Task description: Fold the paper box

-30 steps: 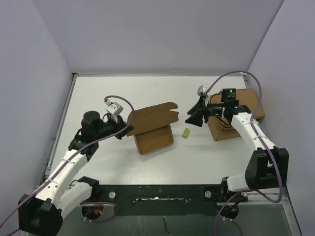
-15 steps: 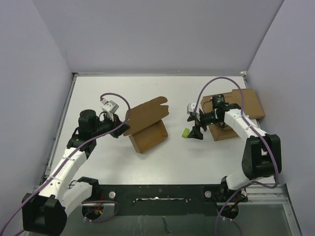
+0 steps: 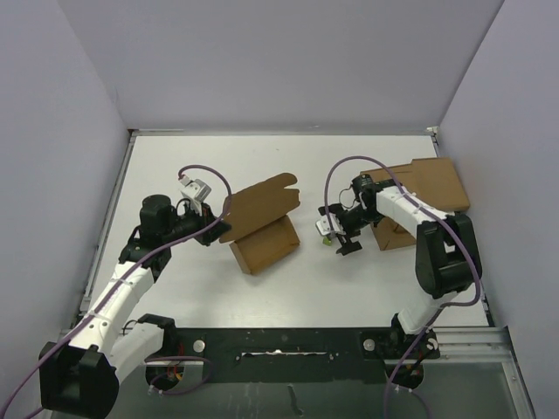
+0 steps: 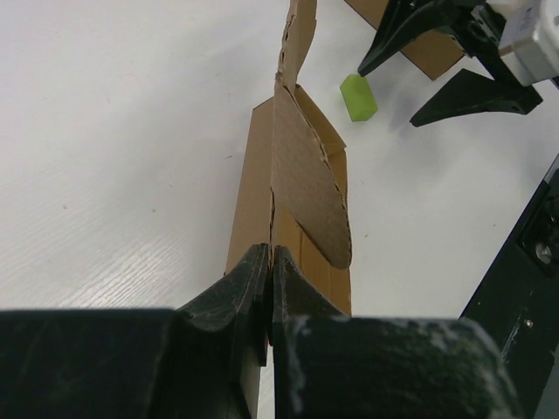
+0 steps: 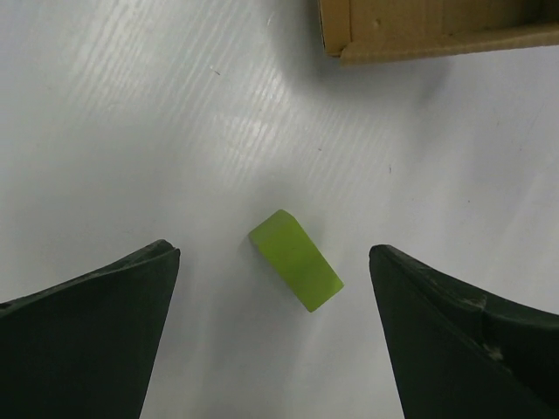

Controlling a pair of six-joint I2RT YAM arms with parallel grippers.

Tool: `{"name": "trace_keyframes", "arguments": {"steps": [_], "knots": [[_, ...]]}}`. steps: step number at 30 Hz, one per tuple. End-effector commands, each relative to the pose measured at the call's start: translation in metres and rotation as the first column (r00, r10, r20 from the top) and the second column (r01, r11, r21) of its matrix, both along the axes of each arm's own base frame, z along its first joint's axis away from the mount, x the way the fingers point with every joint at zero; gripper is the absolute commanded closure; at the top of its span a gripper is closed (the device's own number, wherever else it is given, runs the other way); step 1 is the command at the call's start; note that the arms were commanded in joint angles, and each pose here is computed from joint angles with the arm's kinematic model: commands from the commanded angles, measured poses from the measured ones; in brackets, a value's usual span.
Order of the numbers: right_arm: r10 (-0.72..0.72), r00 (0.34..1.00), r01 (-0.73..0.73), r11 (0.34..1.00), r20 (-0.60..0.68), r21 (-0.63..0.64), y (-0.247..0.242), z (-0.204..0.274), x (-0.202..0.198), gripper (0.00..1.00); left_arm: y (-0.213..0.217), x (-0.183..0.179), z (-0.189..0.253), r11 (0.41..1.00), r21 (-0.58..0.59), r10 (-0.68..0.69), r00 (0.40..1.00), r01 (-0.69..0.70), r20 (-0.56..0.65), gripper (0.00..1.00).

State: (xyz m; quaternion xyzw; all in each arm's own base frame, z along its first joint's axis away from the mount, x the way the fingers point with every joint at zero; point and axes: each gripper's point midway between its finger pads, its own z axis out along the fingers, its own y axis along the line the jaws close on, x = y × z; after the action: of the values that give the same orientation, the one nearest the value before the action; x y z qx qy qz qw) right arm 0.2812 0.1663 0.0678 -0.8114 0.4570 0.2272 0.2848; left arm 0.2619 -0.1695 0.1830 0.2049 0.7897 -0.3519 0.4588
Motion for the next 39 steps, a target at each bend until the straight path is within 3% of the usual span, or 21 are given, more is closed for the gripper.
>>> {"name": "trace_keyframes", "arguments": {"steps": [1, 17, 30, 39], "knots": [[0.074, 0.995, -0.070, 0.996, 0.073, -0.061, 0.003, 0.000, 0.021, 0.06, -0.002, 0.004, 0.010, 1.000, -0.020, -0.013, 1.000, 0.013, 0.022, 1.00], [0.044, 0.999, -0.039, 0.988, 0.031, -0.147, -0.006, -0.030, 0.031, 0.27, 0.002, 0.014, -0.022, 1.000, -0.003, 0.025, 0.990, -0.026, -0.141, 1.00], [-0.004, 1.000, 0.006, 0.990, 0.019, -0.144, -0.006, -0.031, 0.035, 0.43, 0.001, 0.015, -0.031, 1.000, 0.001, 0.024, 0.984, -0.024, -0.175, 1.00], [-0.038, 0.999, 0.038, 0.990, 0.004, -0.135, -0.009, -0.031, 0.037, 0.63, 0.000, 0.015, -0.034, 1.000, 0.000, 0.025, 0.980, -0.025, -0.195, 0.86]]}}
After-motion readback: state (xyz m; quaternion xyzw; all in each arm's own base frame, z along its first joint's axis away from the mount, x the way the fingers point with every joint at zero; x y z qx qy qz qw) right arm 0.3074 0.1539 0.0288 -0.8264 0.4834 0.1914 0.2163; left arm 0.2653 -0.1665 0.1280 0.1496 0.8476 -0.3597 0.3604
